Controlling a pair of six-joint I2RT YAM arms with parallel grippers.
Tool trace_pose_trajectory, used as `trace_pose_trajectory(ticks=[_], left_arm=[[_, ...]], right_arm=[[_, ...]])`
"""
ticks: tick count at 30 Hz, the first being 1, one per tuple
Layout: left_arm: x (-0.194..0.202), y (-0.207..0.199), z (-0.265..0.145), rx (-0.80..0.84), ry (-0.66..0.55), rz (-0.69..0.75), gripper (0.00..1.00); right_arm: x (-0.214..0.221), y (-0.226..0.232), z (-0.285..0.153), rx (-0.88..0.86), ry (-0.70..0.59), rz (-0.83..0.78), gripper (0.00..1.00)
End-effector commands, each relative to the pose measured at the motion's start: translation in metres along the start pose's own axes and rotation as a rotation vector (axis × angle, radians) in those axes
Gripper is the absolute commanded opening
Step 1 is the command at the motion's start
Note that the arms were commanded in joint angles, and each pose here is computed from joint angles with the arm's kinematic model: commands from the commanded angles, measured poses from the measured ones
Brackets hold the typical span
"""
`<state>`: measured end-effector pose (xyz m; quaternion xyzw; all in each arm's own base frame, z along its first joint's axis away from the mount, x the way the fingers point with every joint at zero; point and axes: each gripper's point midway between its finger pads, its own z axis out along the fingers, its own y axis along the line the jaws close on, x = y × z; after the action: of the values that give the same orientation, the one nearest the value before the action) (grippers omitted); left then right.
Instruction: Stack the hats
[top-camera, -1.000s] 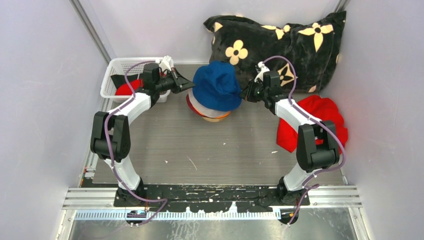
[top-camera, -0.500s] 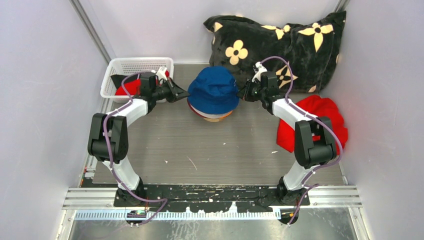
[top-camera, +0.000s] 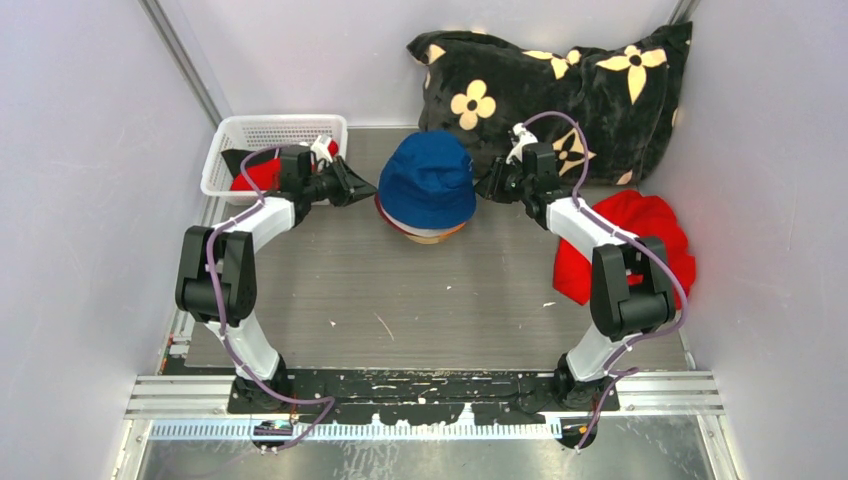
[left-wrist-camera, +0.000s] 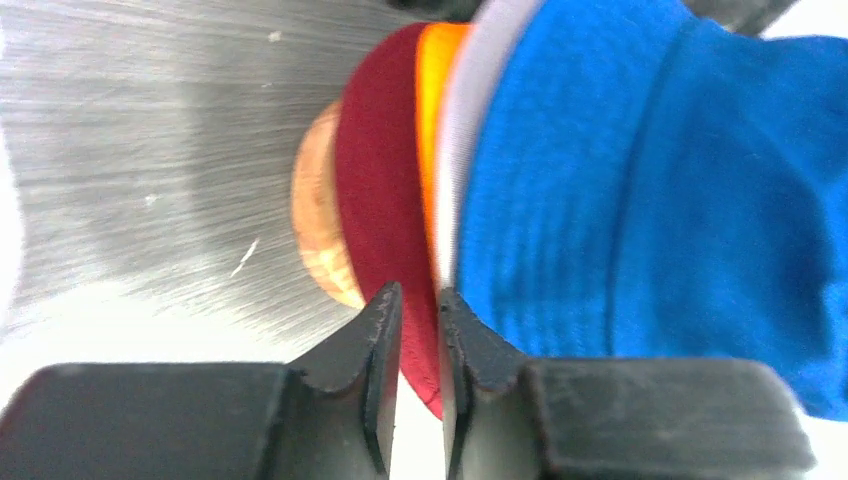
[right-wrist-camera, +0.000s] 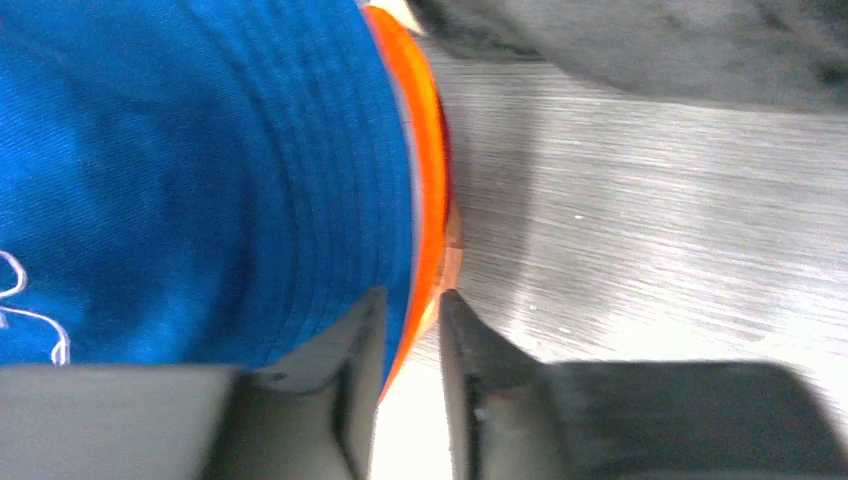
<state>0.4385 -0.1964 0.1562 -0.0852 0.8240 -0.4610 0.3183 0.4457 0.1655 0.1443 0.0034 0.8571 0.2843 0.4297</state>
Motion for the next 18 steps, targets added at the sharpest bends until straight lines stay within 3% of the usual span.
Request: trace_pose_trajectory(ticks=[1,4,7,14,18], left_arm=[[-0.022,0.017,-0.018,-0.15,-0.081,0.045,0.26],[-0.038,0.017,-0.037,-0.262,-0.144,0.087,0.34],[-0.058,0.012,-0.06,-0.365,-0.224,0.139,0.36],[-0.123,-0.005,-0.104,-0.55,-0.452,0.277,0.44],[-0.151,0.019,-0.107,-0.715,-0.465,0.332,0.52]], right_arm=[[-0.024,-0.006,-0.022,0.094,-0.069,-0.04,0.52],[-0.037,-0.01,-0.038,0.157,-0.117,-0.053,0.86],[-0.055,-0.011,-0.057,0.217,-0.183,-0.068,0.99],[-0.094,0.004,-0.091,0.238,-0.309,-0.094,1.0],[-0.108,0.017,-0.099,0.206,-0.332,-0.119,1.0]])
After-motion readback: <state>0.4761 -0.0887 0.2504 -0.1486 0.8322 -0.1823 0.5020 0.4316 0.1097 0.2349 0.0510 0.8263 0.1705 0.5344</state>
